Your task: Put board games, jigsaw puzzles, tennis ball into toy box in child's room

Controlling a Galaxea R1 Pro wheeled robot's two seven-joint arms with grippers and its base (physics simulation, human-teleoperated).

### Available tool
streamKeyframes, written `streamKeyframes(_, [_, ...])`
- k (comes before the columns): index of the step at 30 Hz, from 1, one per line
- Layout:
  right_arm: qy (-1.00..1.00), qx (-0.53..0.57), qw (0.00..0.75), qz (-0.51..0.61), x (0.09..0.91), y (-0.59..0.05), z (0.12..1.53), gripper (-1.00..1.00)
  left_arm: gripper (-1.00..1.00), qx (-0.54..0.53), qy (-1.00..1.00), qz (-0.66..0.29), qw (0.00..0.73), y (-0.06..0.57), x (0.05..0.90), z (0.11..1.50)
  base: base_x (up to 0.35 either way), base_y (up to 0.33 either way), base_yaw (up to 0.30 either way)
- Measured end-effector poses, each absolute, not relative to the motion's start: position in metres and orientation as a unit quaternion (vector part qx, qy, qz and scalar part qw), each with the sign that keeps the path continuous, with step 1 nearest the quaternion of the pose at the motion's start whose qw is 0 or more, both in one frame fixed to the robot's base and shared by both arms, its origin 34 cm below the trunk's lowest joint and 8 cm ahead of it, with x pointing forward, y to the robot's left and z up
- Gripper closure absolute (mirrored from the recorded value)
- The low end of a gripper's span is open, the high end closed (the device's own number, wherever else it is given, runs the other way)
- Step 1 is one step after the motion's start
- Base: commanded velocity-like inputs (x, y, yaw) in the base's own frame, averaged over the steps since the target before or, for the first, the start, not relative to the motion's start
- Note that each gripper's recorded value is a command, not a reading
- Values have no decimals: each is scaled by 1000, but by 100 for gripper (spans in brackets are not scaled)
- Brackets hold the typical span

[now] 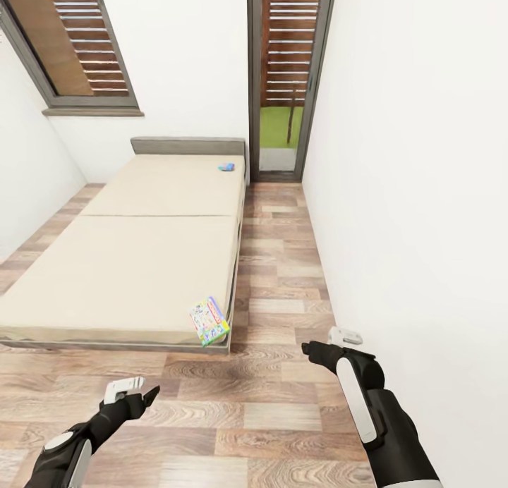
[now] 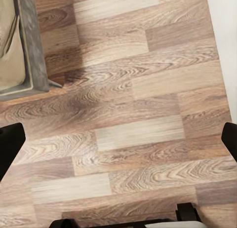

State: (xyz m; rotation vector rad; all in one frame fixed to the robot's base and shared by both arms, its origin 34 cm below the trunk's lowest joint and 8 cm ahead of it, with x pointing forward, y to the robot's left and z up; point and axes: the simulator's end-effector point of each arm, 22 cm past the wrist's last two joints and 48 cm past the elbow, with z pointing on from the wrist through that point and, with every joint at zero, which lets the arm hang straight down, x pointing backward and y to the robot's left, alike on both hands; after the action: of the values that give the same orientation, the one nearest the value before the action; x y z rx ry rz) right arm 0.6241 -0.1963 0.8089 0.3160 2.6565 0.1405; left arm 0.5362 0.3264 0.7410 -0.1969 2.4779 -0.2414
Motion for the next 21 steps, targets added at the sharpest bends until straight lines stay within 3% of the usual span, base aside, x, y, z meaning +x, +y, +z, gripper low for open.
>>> streamKeyframes(21, [962, 112, 245, 54, 630, -195, 826, -100, -100, -82, 942, -101, 311, 323, 541, 753, 0, 0, 0])
